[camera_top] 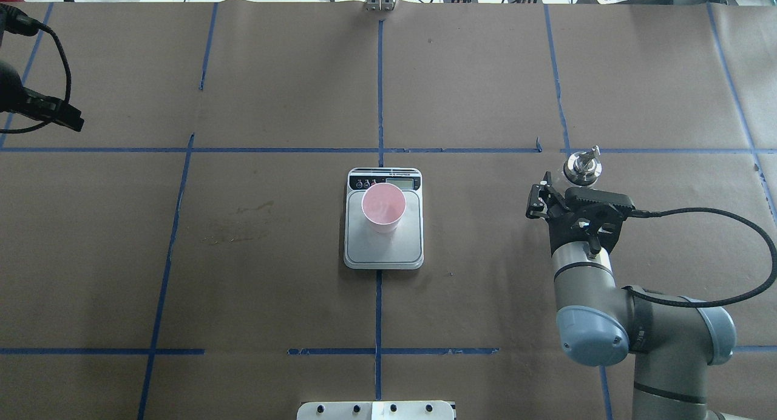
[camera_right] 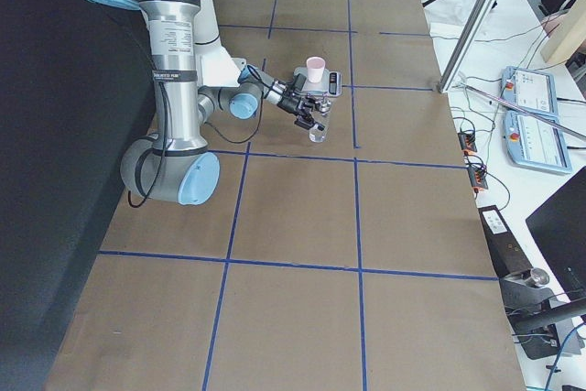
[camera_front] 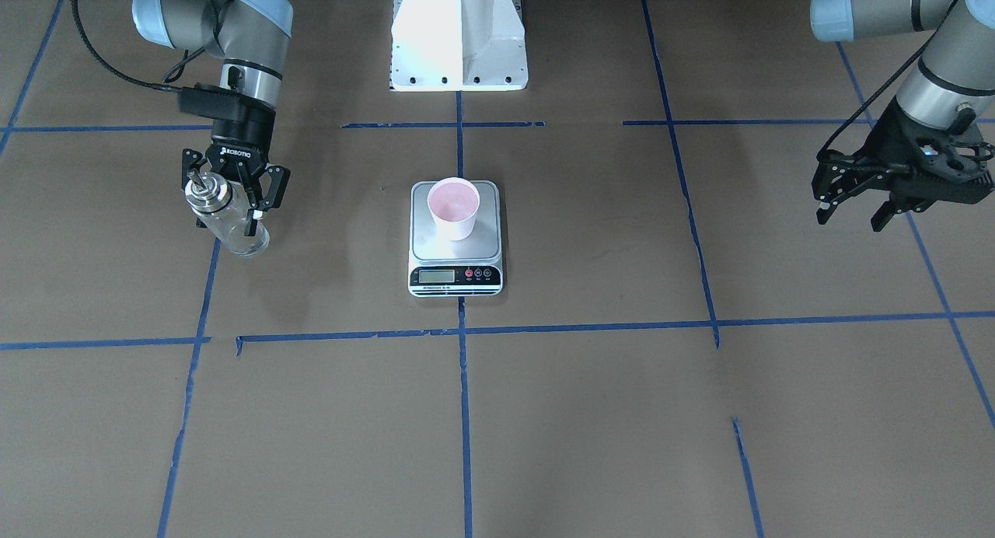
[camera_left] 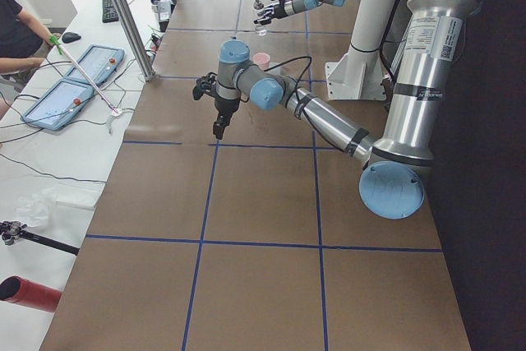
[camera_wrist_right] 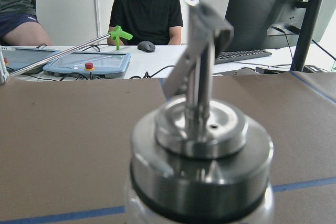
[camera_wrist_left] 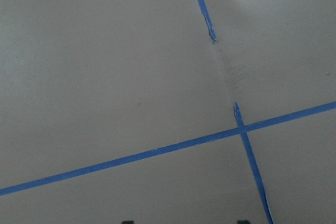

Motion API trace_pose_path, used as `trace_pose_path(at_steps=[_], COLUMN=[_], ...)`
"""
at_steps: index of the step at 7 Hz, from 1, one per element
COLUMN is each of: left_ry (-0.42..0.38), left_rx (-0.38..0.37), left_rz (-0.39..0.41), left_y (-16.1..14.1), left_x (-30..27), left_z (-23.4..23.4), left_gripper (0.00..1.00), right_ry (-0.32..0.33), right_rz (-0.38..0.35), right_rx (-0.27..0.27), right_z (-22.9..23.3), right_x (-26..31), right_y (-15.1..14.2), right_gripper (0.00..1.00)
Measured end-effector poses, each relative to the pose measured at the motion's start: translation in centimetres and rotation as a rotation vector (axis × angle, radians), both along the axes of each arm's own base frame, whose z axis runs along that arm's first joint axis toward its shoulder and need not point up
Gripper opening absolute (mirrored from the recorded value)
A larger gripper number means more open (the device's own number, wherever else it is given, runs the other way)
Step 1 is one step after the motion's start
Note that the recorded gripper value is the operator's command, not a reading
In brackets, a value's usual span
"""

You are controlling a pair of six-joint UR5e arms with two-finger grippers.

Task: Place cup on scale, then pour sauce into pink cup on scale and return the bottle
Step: 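Lower the bottle with the right gripper onto its original spot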

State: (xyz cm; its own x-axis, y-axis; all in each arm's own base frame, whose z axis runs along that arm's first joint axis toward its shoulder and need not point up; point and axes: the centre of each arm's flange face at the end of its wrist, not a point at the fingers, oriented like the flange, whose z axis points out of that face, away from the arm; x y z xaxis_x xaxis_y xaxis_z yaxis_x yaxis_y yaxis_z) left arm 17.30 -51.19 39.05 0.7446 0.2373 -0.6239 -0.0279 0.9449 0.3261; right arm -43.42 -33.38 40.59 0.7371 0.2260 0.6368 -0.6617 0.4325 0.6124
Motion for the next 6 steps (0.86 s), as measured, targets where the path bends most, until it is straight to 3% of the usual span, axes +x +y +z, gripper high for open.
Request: trace_pose_path(at_steps=[4, 5, 6], left_ry=[-0.003, -0.005, -0.007], left_rx=[-0.004, -0.006, -0.011], left_rz=[0.005, 0.005, 0.006], left_y=[-0.2, -0.3, -0.4], left_x=[0.3, 0.4, 0.5], left_z=[-0.4, -0.3, -0.1], left_gripper=[0.72, 0.85, 0.86], right_ry=[0.008, -0.007, -0.015], right_rz=[0.067, 0.078, 0.082], right_rx=[0.024, 0.025, 0.025], right_z=[3.2, 3.3, 3.5], right_x=[0.8, 0.7, 0.6], right_y=[0.0, 0.1, 0.2], right_gripper=[0.0, 0.0, 0.0])
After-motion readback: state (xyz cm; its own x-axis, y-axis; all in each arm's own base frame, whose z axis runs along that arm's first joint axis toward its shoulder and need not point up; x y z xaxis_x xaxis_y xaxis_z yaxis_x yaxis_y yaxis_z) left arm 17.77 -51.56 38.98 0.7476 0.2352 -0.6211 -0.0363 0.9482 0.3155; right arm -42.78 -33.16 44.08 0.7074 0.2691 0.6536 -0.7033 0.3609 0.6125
